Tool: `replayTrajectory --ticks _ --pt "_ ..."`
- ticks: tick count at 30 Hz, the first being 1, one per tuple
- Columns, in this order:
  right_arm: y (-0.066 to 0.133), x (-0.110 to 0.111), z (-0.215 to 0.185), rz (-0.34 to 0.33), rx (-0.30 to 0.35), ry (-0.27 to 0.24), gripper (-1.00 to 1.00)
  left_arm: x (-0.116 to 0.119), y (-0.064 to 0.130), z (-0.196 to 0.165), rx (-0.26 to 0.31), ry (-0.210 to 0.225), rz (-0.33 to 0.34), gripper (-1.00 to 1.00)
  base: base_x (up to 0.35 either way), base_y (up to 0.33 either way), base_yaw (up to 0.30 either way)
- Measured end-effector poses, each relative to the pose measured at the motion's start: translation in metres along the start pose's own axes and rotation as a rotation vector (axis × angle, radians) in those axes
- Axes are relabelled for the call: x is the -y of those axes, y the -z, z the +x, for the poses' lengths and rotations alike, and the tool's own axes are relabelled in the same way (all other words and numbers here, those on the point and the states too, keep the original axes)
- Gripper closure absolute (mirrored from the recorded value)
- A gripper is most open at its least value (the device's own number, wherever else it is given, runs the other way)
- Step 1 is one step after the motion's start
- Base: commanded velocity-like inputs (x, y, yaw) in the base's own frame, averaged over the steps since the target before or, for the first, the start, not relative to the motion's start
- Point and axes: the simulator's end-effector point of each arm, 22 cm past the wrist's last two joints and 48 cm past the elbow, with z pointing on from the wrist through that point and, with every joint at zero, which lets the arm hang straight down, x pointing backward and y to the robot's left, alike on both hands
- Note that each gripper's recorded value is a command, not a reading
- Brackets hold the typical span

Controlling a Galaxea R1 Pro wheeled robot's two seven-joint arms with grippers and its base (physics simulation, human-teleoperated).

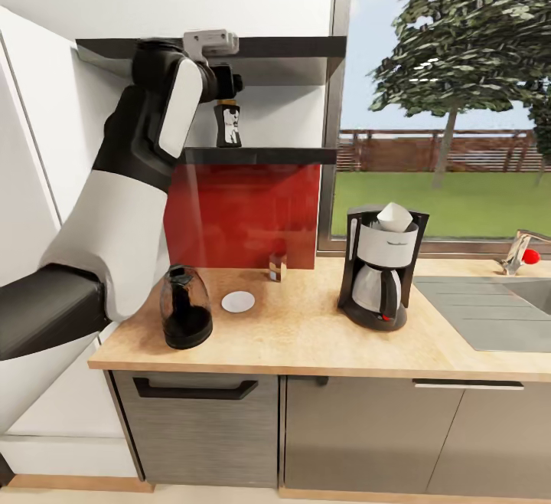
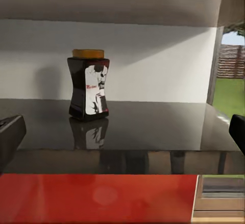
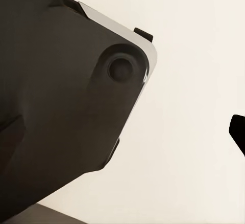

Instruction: Set up a coffee station on the kitchen countertop: keep the coffee maker on the countertop, move the bottle of coffee from the kitchen shelf to the counter next to the coffee maker, place a paper coffee filter on top of the coffee maker, put the saucer next to the coffee maker with the coffee cup on the saucer, and place the electric kettle next to the coffee maker.

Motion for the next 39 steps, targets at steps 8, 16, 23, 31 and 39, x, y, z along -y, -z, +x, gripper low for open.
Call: replayTrajectory --ticks 8,16,23,31,39 --pt "0.0 -0.001 0.001 -0.001 -0.001 0.003 -1.0 -0.005 -0.021 0.03 -0.046 0.009 -0.017 -1.0 0.086 0.0 0.0" --pt "0.0 -0.001 0.002 -0.001 -0.002 0.003 -1.0 -0.006 -0.024 0.039 -0.064 0.007 -0.021 -1.0 0.121 0.0 0.0" --pt "0.0 -0.001 0.002 -0.001 -0.002 0.003 -1.0 -0.008 -0.03 0.052 -0.095 0.002 -0.028 -1.0 0.089 0.0 0.0" --pt "0.0 -0.001 0.002 -0.001 -0.002 0.003 -1.0 -0.009 -0.032 0.059 -0.111 0.0 -0.031 -1.0 0.096 0.0 0.0" --pt "0.0 -0.002 0.003 -0.002 -0.004 0.004 -1.0 -0.009 -0.032 0.059 -0.112 0.0 -0.031 -1.0 0.138 0.0 0.0"
